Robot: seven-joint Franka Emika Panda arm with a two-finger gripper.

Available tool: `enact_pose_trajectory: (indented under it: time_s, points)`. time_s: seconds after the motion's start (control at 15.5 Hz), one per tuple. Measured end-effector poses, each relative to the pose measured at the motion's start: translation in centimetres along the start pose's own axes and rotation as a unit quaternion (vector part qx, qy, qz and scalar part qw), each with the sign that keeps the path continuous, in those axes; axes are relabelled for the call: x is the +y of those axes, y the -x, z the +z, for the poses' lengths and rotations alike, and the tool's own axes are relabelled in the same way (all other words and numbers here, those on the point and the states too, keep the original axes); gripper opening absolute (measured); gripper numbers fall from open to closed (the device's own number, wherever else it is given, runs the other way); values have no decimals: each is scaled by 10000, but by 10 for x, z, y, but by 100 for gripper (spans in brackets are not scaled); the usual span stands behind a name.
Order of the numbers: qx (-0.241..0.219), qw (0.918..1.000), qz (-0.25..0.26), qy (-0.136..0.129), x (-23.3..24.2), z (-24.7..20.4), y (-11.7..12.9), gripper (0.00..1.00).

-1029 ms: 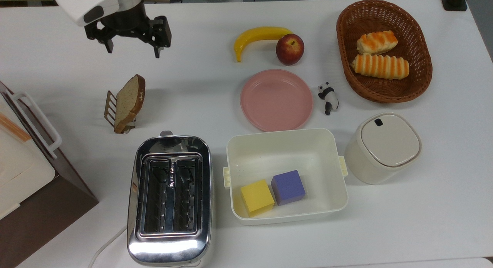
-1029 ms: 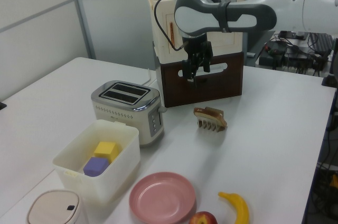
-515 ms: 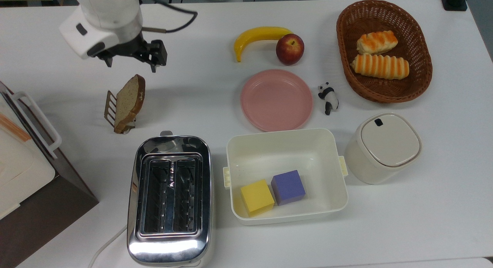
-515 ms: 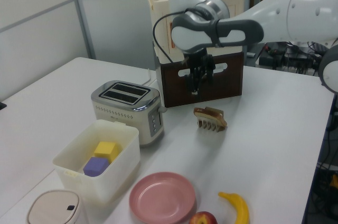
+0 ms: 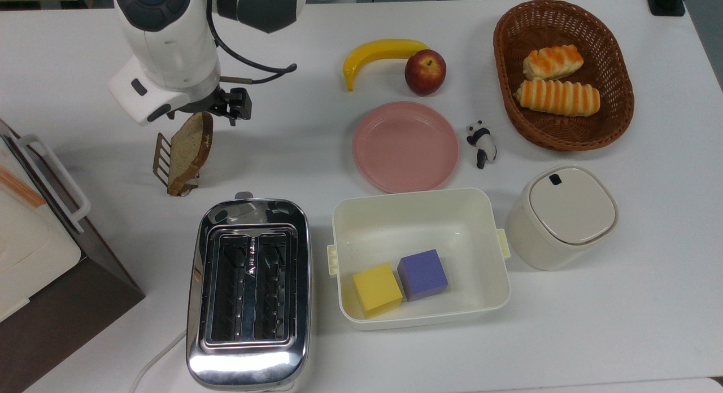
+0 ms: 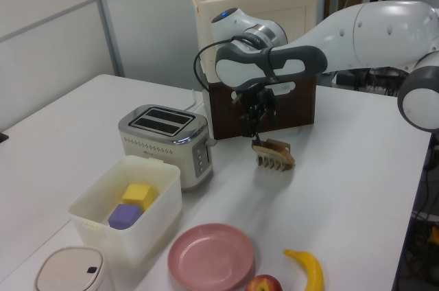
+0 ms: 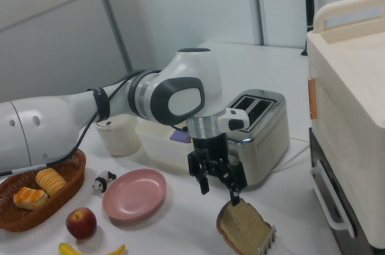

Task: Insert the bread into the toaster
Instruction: 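Move the gripper down over the bread slice in the metal rack, then close the gripper on the bread slice's crust edge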

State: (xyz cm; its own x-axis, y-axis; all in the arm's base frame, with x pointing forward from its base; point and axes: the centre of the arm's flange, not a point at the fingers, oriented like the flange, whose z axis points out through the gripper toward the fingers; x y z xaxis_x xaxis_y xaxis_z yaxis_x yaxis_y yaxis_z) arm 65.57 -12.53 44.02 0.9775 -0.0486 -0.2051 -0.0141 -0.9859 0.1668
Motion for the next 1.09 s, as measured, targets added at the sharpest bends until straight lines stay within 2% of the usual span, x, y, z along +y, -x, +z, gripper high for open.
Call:
enact_pose_trajectory:
  time_s: [0.19, 0.26, 0.32, 0.84, 1.09]
  points:
    - [-21, 10000, -15, 4, -2, 3, -2, 90]
    - [-27, 10000, -17, 4, -2, 4, -2, 80]
    - [-43, 10000, -27, 5, -3, 6, -3, 77]
    - [-226, 9995, -184, 142, -6, 26, -10, 73]
    - [-228, 9993, -244, 141, -6, 27, -10, 39]
